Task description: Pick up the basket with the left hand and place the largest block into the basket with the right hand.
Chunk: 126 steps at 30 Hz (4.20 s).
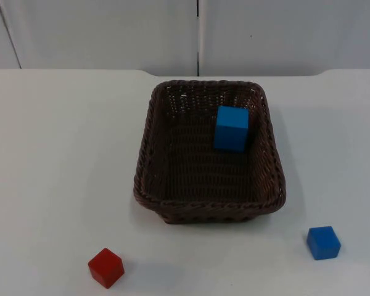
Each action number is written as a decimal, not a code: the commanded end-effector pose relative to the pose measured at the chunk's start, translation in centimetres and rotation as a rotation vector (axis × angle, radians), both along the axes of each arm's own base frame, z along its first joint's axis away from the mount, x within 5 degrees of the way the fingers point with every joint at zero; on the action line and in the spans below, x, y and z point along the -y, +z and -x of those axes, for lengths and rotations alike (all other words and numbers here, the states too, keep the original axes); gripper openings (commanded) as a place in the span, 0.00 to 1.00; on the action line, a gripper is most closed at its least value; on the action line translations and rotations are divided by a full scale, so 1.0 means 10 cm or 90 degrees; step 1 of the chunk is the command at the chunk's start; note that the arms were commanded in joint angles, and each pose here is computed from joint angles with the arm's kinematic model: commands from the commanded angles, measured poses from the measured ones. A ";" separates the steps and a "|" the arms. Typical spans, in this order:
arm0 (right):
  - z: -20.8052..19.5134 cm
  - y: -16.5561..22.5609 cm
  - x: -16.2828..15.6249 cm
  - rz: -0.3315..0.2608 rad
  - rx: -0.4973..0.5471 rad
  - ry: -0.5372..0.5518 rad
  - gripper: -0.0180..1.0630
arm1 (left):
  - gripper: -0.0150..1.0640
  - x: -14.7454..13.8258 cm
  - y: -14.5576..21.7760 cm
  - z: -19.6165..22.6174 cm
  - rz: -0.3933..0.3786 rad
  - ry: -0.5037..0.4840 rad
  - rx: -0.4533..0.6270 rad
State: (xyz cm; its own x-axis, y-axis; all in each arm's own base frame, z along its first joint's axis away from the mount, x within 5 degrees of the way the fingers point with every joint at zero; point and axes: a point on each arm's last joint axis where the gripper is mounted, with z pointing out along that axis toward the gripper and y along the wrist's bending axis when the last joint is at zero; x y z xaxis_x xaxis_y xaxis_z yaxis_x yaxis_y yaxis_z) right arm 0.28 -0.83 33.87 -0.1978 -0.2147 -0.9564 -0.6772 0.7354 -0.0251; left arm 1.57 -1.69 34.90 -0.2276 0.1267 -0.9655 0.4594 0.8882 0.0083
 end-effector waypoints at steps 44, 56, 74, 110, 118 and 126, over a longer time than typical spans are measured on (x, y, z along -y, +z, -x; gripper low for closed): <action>0.06 -0.59 -0.01 0.064 -0.100 0.030 0.73 | 0.61 -0.20 -0.73 0.20 -0.042 0.094 -0.138; 0.06 -0.59 -0.01 0.064 -0.100 0.030 0.73 | 0.61 -0.20 -0.74 0.20 -0.051 0.091 -0.135; 0.06 -0.59 -0.01 0.065 -0.099 0.031 0.97 | 0.89 -0.20 -0.74 0.20 -0.053 0.090 -0.134; 0.07 -0.59 -0.02 0.062 -0.100 0.032 0.99 | 0.99 -0.20 -0.74 0.20 -0.050 0.087 -0.136; 0.07 -0.59 -0.02 0.062 -0.100 0.032 0.99 | 0.99 -0.20 -0.74 0.20 -0.050 0.087 -0.136; 0.07 -0.59 -0.02 0.062 -0.100 0.032 0.99 | 0.99 -0.20 -0.74 0.20 -0.050 0.087 -0.136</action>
State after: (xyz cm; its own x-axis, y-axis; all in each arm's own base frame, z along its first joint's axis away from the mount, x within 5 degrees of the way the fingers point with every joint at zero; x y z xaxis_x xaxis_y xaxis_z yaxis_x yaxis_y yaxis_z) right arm -0.41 -0.68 27.93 -0.3363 -0.3288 -0.8825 -0.7175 0.6964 0.0140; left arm -0.46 0.37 27.54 -0.4545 0.1549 -0.8771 0.3263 0.9453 -0.0021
